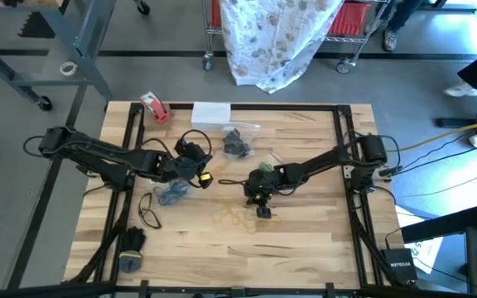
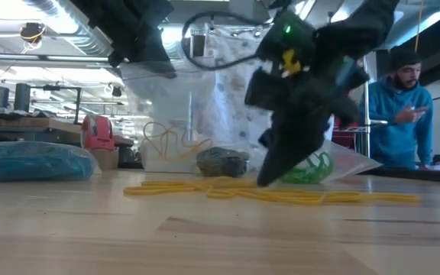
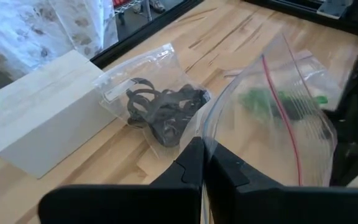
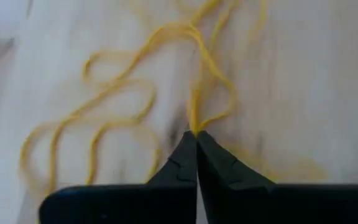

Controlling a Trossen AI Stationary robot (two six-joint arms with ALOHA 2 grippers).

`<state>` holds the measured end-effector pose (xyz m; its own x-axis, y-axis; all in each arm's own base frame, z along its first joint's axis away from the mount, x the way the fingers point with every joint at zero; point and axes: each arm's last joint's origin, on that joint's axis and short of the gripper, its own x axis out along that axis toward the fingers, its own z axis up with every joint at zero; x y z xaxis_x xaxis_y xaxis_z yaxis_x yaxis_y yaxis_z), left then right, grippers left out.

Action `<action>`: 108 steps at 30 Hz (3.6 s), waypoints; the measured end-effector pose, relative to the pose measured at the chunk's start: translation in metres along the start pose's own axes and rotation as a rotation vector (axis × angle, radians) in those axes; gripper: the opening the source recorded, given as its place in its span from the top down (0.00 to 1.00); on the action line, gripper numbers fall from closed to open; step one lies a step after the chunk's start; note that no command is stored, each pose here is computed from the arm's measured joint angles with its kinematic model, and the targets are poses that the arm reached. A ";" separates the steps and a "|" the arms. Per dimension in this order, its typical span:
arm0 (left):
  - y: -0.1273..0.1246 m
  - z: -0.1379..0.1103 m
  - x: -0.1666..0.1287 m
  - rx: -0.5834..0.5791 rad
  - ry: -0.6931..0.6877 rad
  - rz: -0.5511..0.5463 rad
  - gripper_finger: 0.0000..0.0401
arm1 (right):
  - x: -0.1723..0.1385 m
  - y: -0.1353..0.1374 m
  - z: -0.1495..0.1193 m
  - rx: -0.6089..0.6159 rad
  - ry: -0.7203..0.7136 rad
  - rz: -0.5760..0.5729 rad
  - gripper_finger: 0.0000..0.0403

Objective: Sort rubber bands
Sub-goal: Put the yellow rubber band into the transparent zip bag

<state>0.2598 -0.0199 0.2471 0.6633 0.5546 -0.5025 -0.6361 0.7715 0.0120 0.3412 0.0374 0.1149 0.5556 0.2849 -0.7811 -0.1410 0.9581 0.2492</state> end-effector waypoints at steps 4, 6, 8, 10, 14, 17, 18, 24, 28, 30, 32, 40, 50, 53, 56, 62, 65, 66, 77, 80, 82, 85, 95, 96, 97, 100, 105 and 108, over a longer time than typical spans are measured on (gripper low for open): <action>0.000 0.000 0.000 -0.003 -0.003 -0.002 1.00 | -0.028 0.010 0.014 0.004 -0.069 -0.052 1.00; -0.001 0.000 0.000 -0.006 -0.001 -0.004 1.00 | -0.042 0.014 0.020 -0.003 -0.107 -0.087 1.00; -0.001 0.000 -0.001 -0.015 -0.001 -0.004 1.00 | -0.054 0.020 0.023 -0.010 -0.131 -0.113 1.00; -0.001 0.000 -0.001 -0.020 -0.001 -0.005 1.00 | -0.067 0.027 0.028 -0.024 -0.186 -0.140 1.00; -0.002 0.000 -0.001 -0.023 -0.003 -0.008 1.00 | -0.087 0.033 0.036 -0.034 -0.265 -0.179 1.00; -0.002 0.000 -0.001 -0.046 -0.004 -0.009 1.00 | -0.099 0.036 0.039 -0.035 -0.319 -0.214 1.00; -0.002 0.000 -0.001 -0.055 -0.004 -0.009 1.00 | -0.103 0.037 0.041 -0.034 -0.340 -0.226 1.00; -0.005 -0.003 0.004 -0.056 0.003 -0.005 1.00 | -0.121 0.042 0.059 -0.047 -0.560 -0.222 1.00; -0.010 -0.008 0.010 -0.047 0.039 -0.043 1.00 | -0.131 0.046 0.075 -0.111 -0.751 -0.212 1.00; -0.012 -0.009 0.012 -0.048 0.057 -0.068 1.00 | -0.137 0.048 0.080 -0.156 -0.827 -0.240 1.00; -0.015 -0.010 0.012 -0.051 0.066 -0.098 1.00 | -0.141 0.048 0.084 -0.188 -0.881 -0.295 1.00; -0.017 -0.009 0.011 -0.058 0.059 -0.115 1.00 | -0.148 0.041 0.088 -0.254 -0.930 -0.448 1.00; -0.019 -0.003 0.011 -0.105 0.011 -0.141 1.00 | -0.149 0.037 0.089 -0.251 -0.933 -0.451 1.00; -0.018 -0.002 0.012 -0.112 0.010 -0.135 1.00 | -0.153 0.038 0.091 -0.254 -0.977 -0.440 1.00; -0.017 -0.002 0.013 -0.119 0.010 -0.131 1.00 | -0.156 0.039 0.093 -0.252 -1.015 -0.438 1.00; -0.017 0.000 0.013 -0.132 -0.005 -0.138 1.00 | -0.155 0.038 0.092 -0.254 -1.002 -0.439 1.00; -0.017 0.000 0.013 -0.143 -0.005 -0.138 1.00 | -0.151 0.037 0.090 -0.257 -0.957 -0.442 1.00; -0.017 0.000 0.013 -0.151 -0.005 -0.139 1.00 | -0.150 0.037 0.089 -0.258 -0.936 -0.443 1.00; -0.019 0.005 0.013 -0.232 -0.042 -0.165 1.00 | -0.134 0.032 0.079 -0.258 -0.756 -0.448 1.00; -0.020 0.009 0.012 -0.237 -0.070 -0.180 1.00 | -0.125 0.030 0.081 -0.181 -0.795 -0.414 1.00; -0.021 0.009 0.012 -0.240 -0.076 -0.184 1.00 | -0.117 0.028 0.081 -0.146 -0.794 -0.401 1.00; -0.020 0.007 0.012 -0.221 -0.058 -0.172 1.00 | -0.110 0.026 0.078 -0.138 -0.751 -0.401 0.97; -0.013 0.003 0.008 -0.125 -0.005 -0.132 1.00 | -0.142 0.034 0.071 -0.111 -0.706 -0.358 0.65; -0.011 0.003 0.006 -0.116 -0.006 -0.127 1.00 | -0.144 0.035 0.068 -0.107 -0.672 -0.337 0.63; -0.010 0.003 0.005 -0.098 -0.004 -0.112 1.00 | -0.144 0.035 0.065 -0.101 -0.630 -0.316 0.62; -0.004 0.003 0.001 -0.067 -0.007 -0.068 1.00 | -0.136 0.034 0.052 -0.069 -0.483 -0.260 0.61; -0.002 0.001 0.000 -0.044 0.007 -0.048 1.00 | -0.097 0.023 0.024 -0.013 -0.245 -0.223 0.60; -0.002 0.002 0.000 -0.048 0.005 -0.050 1.00 | -0.073 0.017 0.009 -0.006 -0.155 -0.208 0.60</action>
<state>0.2615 -0.0213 0.2487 0.6926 0.5143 -0.5059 -0.6208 0.7821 -0.0548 0.3057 0.0325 0.1810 0.6923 0.0744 -0.7177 -0.0151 0.9959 0.0887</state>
